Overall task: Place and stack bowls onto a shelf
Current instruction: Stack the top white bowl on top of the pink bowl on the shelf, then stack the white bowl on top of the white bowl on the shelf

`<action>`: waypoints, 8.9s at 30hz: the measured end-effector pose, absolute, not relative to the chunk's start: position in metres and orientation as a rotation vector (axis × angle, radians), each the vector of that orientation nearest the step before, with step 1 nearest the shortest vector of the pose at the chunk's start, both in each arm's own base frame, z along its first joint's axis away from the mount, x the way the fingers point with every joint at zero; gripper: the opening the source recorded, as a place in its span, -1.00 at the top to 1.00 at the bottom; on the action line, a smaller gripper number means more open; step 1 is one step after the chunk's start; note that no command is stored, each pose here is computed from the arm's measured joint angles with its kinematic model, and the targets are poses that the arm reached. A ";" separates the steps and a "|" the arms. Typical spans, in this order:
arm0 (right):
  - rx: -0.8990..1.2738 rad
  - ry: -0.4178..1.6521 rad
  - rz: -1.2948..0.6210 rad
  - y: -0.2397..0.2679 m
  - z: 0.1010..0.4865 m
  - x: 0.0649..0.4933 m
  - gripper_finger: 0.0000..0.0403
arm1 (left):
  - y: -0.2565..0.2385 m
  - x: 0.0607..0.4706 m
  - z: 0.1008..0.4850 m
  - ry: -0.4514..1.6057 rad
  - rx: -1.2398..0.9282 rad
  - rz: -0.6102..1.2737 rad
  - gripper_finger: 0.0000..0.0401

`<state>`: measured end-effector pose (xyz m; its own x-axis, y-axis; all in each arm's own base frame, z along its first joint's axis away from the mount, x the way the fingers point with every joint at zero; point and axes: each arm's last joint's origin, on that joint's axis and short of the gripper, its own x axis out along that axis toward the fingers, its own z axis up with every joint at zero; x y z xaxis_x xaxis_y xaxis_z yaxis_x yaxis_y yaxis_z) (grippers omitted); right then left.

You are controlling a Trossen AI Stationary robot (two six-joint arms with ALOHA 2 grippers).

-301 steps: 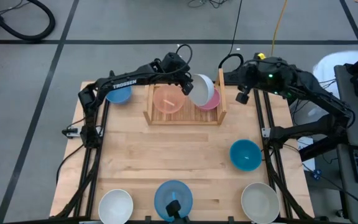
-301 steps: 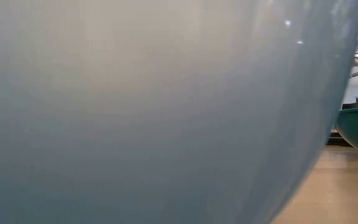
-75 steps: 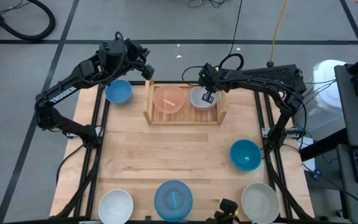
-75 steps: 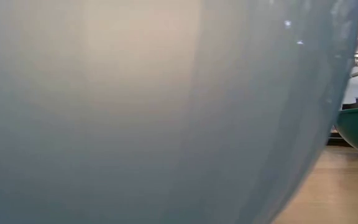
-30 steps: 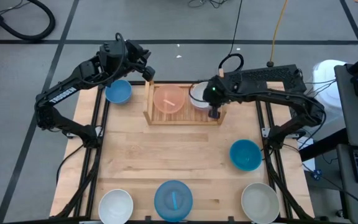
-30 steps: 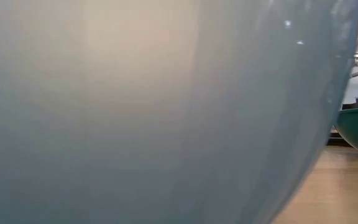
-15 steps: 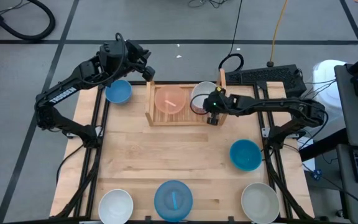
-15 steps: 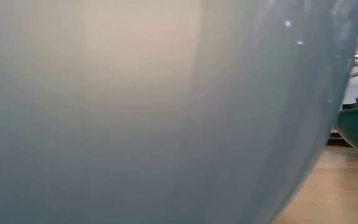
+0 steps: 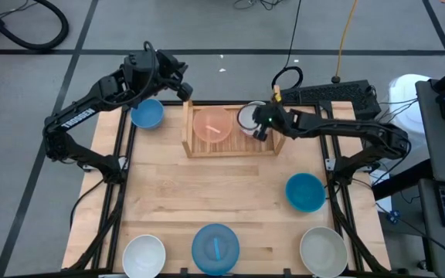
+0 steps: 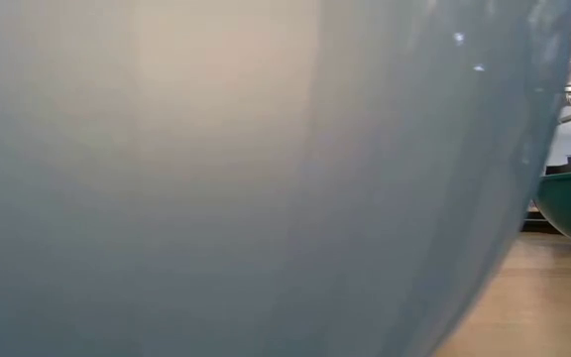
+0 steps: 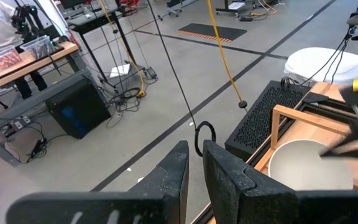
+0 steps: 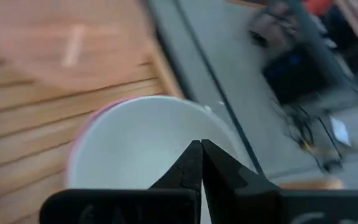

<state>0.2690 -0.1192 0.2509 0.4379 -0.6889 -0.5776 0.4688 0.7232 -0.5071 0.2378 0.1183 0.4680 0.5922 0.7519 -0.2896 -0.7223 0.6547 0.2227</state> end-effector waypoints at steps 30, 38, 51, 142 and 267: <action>0.012 0.678 -0.998 -0.179 0.217 0.280 1.00 | 0.117 0.238 0.468 0.371 0.079 0.855 0.73; 0.006 0.736 -1.001 -0.188 0.193 0.288 1.00 | 0.117 0.238 0.468 0.372 0.078 0.855 0.73; 0.004 0.709 -0.943 -0.187 0.200 0.286 1.00 | 0.117 0.238 0.468 0.373 0.079 0.855 0.73; 0.039 0.907 -0.025 -0.012 0.312 0.146 0.42 | 0.097 0.226 0.432 0.828 0.105 0.502 0.73; -0.283 1.189 0.115 0.021 0.269 0.196 0.42 | -0.180 0.152 0.215 1.521 -0.417 -0.139 0.73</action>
<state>0.1964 0.0206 0.2691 0.3718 -0.0601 -0.9264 -0.2363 0.9589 -0.1570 0.1519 -0.1803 0.2149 0.0580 -0.3441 -0.9371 -0.1682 0.9219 -0.3489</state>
